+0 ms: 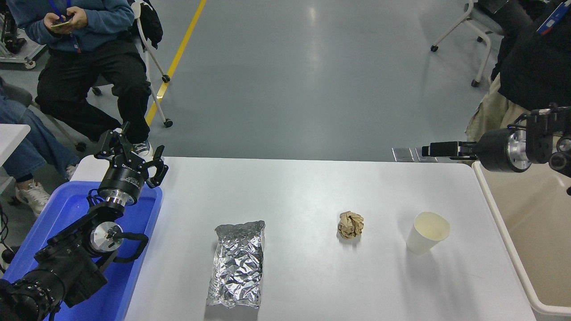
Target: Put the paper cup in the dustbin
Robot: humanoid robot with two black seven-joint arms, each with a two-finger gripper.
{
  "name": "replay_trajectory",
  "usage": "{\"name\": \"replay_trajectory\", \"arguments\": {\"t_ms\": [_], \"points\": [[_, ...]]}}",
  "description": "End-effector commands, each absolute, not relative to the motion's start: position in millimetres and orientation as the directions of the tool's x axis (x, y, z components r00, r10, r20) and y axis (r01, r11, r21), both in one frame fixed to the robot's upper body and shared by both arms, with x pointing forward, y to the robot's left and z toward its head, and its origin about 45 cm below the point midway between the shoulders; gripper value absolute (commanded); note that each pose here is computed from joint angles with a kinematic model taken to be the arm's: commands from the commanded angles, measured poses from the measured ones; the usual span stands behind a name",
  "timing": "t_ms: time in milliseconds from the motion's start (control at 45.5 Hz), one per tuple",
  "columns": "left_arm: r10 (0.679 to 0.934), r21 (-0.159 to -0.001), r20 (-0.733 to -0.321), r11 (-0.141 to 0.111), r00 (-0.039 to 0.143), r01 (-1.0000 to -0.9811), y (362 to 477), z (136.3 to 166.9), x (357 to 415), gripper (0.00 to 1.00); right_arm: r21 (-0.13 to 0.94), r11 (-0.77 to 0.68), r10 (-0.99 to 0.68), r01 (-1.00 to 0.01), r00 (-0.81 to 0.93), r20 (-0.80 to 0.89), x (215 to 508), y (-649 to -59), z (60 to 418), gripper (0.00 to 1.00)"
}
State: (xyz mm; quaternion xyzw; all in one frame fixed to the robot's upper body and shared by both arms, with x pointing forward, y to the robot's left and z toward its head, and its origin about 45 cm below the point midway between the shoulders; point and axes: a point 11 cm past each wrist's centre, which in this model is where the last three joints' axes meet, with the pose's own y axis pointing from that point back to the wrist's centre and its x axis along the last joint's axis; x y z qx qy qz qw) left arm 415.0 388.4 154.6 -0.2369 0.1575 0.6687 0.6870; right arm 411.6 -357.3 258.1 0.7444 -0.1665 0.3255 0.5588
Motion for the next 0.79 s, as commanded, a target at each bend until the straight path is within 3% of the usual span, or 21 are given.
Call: {"name": "replay_trajectory", "arguments": {"t_ms": [0,396,769], "points": [[0.844,-0.116,-0.533,-0.006,0.057,-0.9933,388.3,154.9,415.2,1.0,0.816,-0.283,0.254,-0.505,0.781,0.571,385,-357,214,1.0],[0.844,-0.116,-0.533,-0.006,0.057,-0.9933,388.3,154.9,415.2,1.0,0.828,-0.235,0.215,-0.509,0.804,0.555,362,-386,166,0.99],[0.844,-0.114,-0.534,-0.007,0.055,-0.9934,388.6,154.3,414.7,1.0,0.807,-0.229,0.214,-0.544,0.781,0.587,368,-385,155,0.99]]}}
